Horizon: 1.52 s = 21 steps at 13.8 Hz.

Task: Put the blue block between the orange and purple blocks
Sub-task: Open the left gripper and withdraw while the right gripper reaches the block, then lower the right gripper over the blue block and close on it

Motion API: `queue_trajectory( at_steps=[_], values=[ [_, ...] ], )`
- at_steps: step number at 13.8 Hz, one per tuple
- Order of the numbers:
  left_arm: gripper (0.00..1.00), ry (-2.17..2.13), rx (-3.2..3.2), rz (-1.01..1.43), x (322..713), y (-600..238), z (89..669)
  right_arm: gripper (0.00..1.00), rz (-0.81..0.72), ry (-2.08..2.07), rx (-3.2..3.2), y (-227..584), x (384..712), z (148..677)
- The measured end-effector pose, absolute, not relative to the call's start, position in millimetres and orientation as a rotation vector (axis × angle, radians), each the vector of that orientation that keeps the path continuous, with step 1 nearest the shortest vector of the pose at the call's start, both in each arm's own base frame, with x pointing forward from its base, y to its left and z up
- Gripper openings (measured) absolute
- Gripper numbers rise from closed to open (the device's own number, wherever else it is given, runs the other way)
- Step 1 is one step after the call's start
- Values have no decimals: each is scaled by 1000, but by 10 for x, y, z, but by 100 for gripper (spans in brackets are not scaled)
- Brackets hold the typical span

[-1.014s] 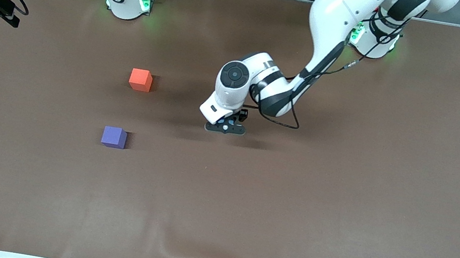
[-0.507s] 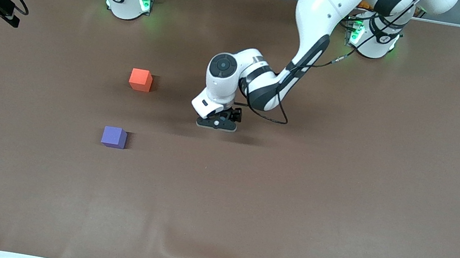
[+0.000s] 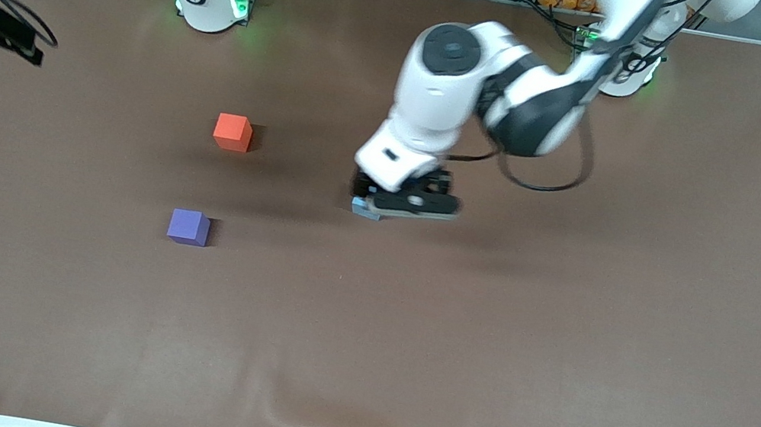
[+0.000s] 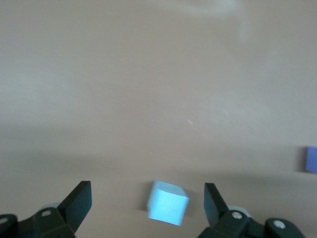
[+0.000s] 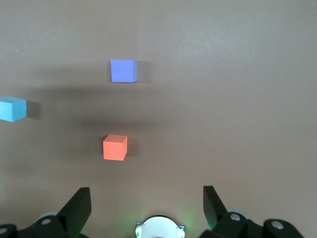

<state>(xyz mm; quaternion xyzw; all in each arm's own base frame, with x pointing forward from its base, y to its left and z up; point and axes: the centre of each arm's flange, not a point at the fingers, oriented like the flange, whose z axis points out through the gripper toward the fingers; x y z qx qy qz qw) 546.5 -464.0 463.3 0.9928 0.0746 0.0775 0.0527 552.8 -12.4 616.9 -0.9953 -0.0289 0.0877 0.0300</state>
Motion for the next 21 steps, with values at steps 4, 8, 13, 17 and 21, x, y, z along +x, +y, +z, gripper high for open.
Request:
queue_trajectory(
  at_steps=[4, 8, 13, 17, 21],
  values=[
    [100, 233, 3138, 118, 5993, -3258, 5044, 100, 356, -137, -3056, 8, 5777, 5722],
    [100, 174, 3181, 43, 6332, -1639, 5432, 100, 299, -83, -3060, 759, 5973, 5432],
    [100, 69, 3194, 10, 6144, -689, 5876, 100, 309, -161, -3062, 1896, 5942, 5064],
    [100, -50, 3201, -20, 5844, -647, 6194, 100, 398, -261, -3057, 2474, 5884, 4594],
    [100, -287, 3201, -96, 5657, -177, 6257, 100, 280, -60, -3076, 3418, 5739, 4188]
  ],
)
